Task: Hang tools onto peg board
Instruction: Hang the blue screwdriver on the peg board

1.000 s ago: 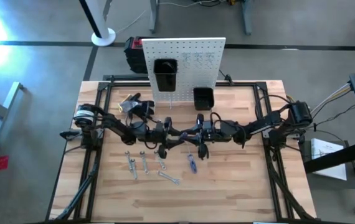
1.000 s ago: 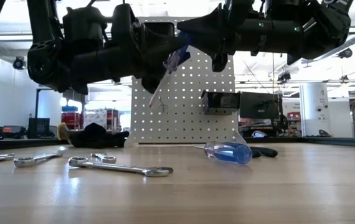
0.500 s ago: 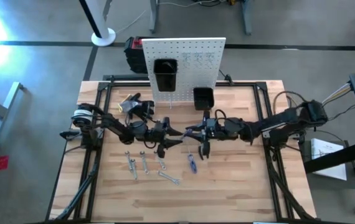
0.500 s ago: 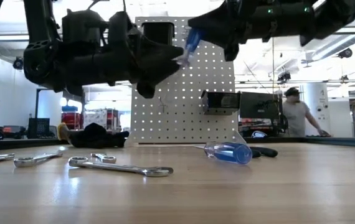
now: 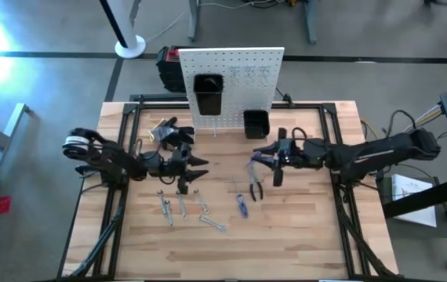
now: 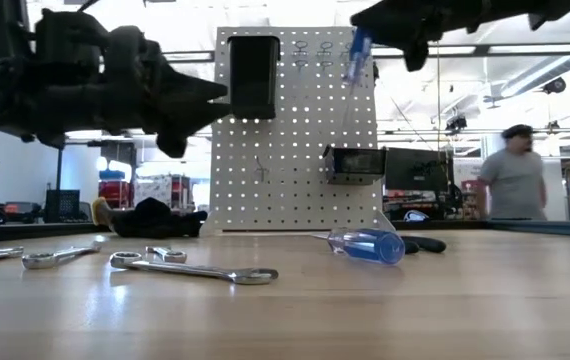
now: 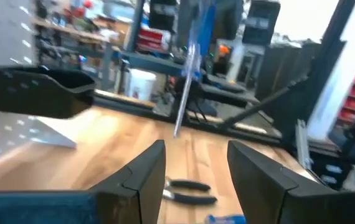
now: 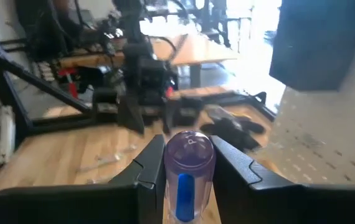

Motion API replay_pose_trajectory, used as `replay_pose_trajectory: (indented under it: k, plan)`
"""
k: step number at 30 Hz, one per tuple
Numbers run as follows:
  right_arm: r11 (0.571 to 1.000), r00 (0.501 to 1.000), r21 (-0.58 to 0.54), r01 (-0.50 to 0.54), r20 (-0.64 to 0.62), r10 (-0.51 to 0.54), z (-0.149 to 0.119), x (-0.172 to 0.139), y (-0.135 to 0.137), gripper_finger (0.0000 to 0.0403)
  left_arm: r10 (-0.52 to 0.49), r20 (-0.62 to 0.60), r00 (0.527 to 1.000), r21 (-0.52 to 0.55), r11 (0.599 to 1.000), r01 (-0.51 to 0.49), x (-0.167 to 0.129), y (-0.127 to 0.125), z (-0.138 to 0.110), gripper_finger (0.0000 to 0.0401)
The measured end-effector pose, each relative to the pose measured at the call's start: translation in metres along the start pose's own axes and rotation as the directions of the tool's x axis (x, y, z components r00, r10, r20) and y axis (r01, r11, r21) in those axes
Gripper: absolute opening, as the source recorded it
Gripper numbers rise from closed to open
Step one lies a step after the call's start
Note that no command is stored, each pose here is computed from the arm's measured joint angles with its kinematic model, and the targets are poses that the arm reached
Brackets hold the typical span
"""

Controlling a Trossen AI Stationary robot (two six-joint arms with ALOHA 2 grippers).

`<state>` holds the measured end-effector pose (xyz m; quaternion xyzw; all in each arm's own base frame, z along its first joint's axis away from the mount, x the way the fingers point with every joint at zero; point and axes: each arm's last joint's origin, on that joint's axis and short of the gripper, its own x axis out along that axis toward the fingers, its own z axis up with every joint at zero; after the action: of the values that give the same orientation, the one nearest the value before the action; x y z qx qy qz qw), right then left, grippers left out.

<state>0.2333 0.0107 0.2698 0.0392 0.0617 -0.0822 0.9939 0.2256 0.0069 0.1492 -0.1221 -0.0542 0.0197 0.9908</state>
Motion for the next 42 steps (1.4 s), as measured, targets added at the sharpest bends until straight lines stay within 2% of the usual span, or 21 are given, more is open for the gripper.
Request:
replay_pose_trajectory:
  k: [10, 15, 23, 29, 38, 42]
  plan:
    - [0.999, 0.998, 0.018, 0.050, 0.040, -0.051, 0.014, -0.017, -0.009, 0.0078, 0.036, -0.014, 0.999, -0.037, 0.999, -0.036, -0.011, 0.001, 0.003, 0.0162]
    - [0.997, 0.996, -0.007, 0.082, -0.039, -0.082, 0.035, -0.019, -0.012, 0.0078, 0.052, -0.014, 0.999, -0.051, 0.997, -0.053, -0.011, 0.001, 0.002, 0.0162]
    - [0.983, 0.984, -0.118, 0.141, -0.094, -0.152, 0.088, -0.020, -0.022, 0.0078, 0.056, -0.032, 0.998, -0.084, 0.995, -0.059, -0.010, 0.002, 0.002, 0.0162]
    - [0.961, 0.977, -0.182, 0.207, -0.021, -0.214, 0.130, -0.020, -0.035, 0.0078, 0.064, -0.069, 0.996, -0.111, 0.991, -0.072, -0.010, 0.002, -0.001, 0.0162]
    - [0.889, 0.928, -0.268, 0.370, 0.065, -0.367, 0.198, -0.029, -0.068, 0.0078, 0.068, -0.091, 0.994, -0.156, 0.984, -0.081, -0.009, 0.003, -0.003, 0.0162]
    - [0.863, 0.907, -0.289, 0.415, 0.057, -0.418, 0.222, -0.030, -0.082, 0.0078, 0.067, -0.090, 0.994, -0.156, 0.985, -0.080, -0.009, 0.003, -0.003, 0.0162]
